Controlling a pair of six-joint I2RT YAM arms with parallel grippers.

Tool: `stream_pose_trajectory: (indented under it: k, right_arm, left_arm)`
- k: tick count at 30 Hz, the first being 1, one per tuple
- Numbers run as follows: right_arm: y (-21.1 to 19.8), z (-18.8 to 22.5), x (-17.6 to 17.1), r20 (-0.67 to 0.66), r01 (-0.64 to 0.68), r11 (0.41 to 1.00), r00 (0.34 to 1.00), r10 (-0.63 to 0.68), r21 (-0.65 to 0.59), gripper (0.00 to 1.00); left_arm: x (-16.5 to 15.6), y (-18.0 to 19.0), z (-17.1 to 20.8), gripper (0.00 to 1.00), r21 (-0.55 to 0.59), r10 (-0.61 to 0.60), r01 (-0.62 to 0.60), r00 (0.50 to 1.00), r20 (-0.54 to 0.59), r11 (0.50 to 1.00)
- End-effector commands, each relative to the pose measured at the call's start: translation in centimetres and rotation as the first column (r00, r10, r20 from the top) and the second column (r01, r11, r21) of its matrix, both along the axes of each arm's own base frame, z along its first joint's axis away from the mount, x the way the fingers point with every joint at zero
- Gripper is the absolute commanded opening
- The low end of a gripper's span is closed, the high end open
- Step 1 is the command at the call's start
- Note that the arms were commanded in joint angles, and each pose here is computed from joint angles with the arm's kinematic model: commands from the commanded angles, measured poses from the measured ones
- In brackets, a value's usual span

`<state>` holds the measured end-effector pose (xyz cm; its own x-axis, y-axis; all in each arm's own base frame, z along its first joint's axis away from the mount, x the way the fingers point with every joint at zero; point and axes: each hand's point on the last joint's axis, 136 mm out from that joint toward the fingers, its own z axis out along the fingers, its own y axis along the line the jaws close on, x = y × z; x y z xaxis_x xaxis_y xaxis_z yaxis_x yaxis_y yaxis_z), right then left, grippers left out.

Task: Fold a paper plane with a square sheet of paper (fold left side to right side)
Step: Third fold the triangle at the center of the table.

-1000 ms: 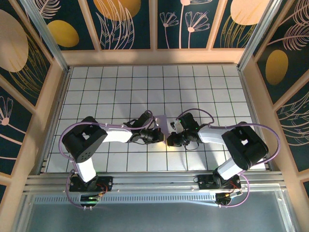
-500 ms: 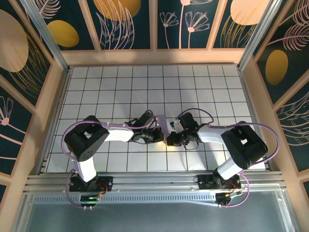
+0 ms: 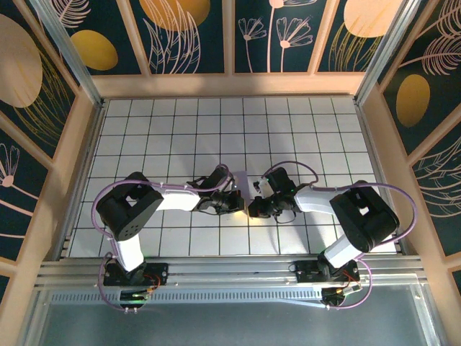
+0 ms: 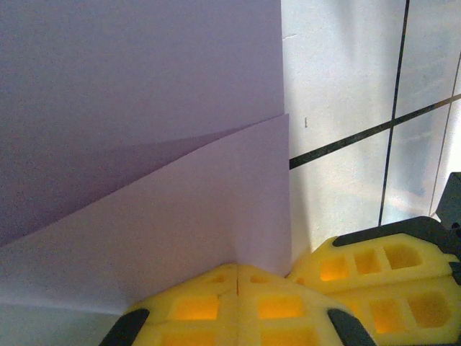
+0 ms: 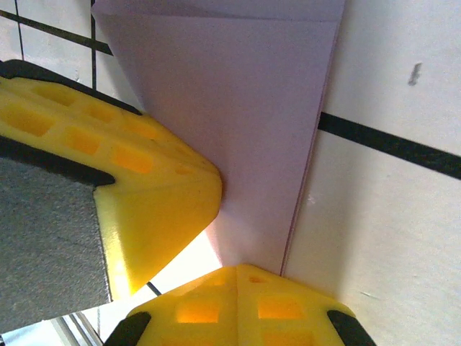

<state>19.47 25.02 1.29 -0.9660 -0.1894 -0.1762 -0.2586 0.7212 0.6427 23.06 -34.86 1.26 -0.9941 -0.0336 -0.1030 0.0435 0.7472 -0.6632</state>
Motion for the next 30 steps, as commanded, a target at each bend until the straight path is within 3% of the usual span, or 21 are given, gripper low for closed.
stream_pose_trajectory:
  k: [1,30]
  right_arm:
    - [-3.7,-4.0,-2.2,-0.083,0.014,0.976,0.996,-0.033,-0.216,0.00]
    - [-3.8,-4.2,-2.6,-0.099,0.005,0.974,0.995,-0.028,-0.227,0.00]
  left_arm:
    - [1.2,3.2,-2.2,0.00,0.130,0.103,-0.101,0.995,-0.014,0.986]
    - [5.3,11.4,-3.0,0.00,0.216,0.266,-0.270,0.963,0.050,0.938]
